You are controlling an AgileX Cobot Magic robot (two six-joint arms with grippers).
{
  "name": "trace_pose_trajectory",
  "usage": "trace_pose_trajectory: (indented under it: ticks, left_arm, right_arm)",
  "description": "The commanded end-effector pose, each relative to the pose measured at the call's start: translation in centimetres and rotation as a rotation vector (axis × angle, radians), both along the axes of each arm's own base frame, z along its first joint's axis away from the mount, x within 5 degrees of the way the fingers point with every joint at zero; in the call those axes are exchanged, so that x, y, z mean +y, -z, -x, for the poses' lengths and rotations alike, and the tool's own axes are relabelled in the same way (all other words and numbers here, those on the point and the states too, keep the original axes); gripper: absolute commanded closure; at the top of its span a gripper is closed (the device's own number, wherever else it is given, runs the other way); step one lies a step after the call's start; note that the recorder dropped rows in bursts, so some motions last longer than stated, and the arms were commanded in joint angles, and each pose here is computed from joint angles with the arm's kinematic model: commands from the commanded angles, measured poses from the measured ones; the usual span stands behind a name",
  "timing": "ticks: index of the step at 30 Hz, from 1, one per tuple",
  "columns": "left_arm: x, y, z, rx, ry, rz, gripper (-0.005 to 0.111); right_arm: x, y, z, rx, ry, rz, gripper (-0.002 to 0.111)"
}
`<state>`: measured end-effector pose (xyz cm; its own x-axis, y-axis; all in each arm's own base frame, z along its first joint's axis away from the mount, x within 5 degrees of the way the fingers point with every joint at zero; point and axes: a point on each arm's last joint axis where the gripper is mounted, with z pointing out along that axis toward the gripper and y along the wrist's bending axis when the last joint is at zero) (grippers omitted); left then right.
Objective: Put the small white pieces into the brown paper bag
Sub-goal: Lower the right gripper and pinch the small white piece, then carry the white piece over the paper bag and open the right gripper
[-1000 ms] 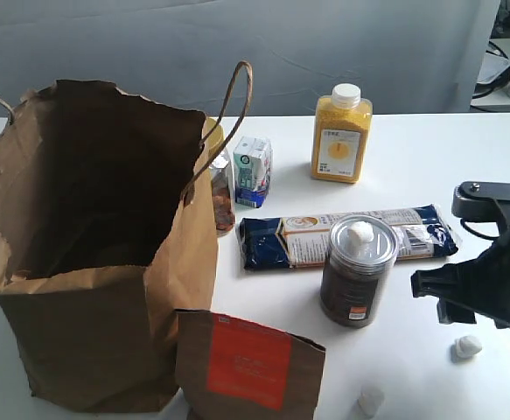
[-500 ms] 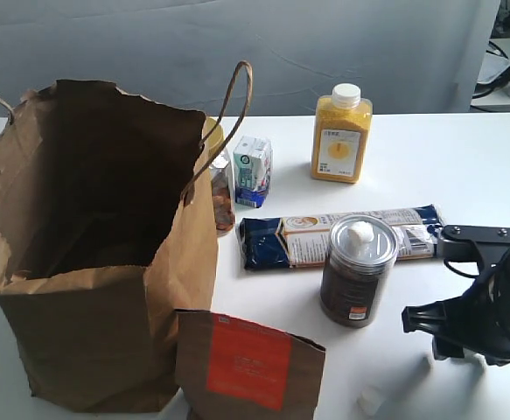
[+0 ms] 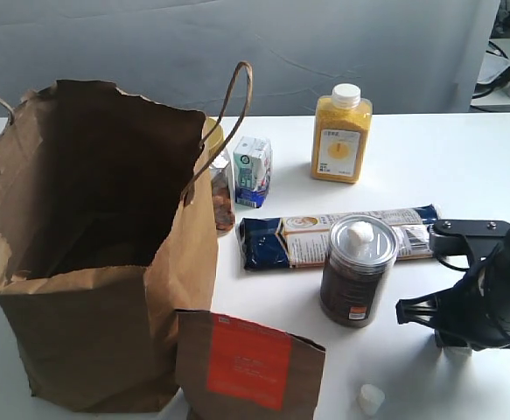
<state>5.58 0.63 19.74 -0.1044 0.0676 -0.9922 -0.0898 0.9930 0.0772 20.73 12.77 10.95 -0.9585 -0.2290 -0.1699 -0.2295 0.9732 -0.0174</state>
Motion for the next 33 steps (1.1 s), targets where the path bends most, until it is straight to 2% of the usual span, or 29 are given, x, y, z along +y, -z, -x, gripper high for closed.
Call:
trace_pose_trajectory:
  ticks: [1, 6, 13, 21, 27, 29, 33]
  left_arm:
    - [0.0, 0.1, 0.0, -0.005, 0.008, 0.000, 0.107]
    - [0.0, 0.1, 0.0, -0.005, 0.008, 0.000, 0.107]
    - [0.0, 0.1, 0.0, -0.005, 0.008, 0.000, 0.107]
    - [0.0, 0.1, 0.0, -0.005, 0.008, 0.000, 0.107]
    - [0.0, 0.1, 0.0, -0.005, 0.008, 0.000, 0.107]
    - [0.0, 0.1, 0.0, -0.005, 0.008, 0.000, 0.107]
    - [0.0, 0.1, 0.0, -0.005, 0.008, 0.000, 0.107]
  right_arm:
    - [-0.3, 1.7, 0.5, 0.059, 0.029, 0.017, 0.091]
    - [-0.1, 1.0, 0.9, 0.046, 0.024, 0.002, 0.108]
    - [0.0, -1.5, 2.9, -0.034, -0.002, -0.078, 0.108]
    - [0.8, -9.2, 5.8, -0.305, -0.089, -0.346, 0.108]
    - [-0.2, -14.2, 7.7, -0.527, -0.120, -0.557, 0.108]
    - [-0.4, -15.2, 8.0, -0.572, -0.129, -0.601, 0.108]
    - [0.9, -17.6, 8.9, -0.617, -0.236, -0.671, 0.108]
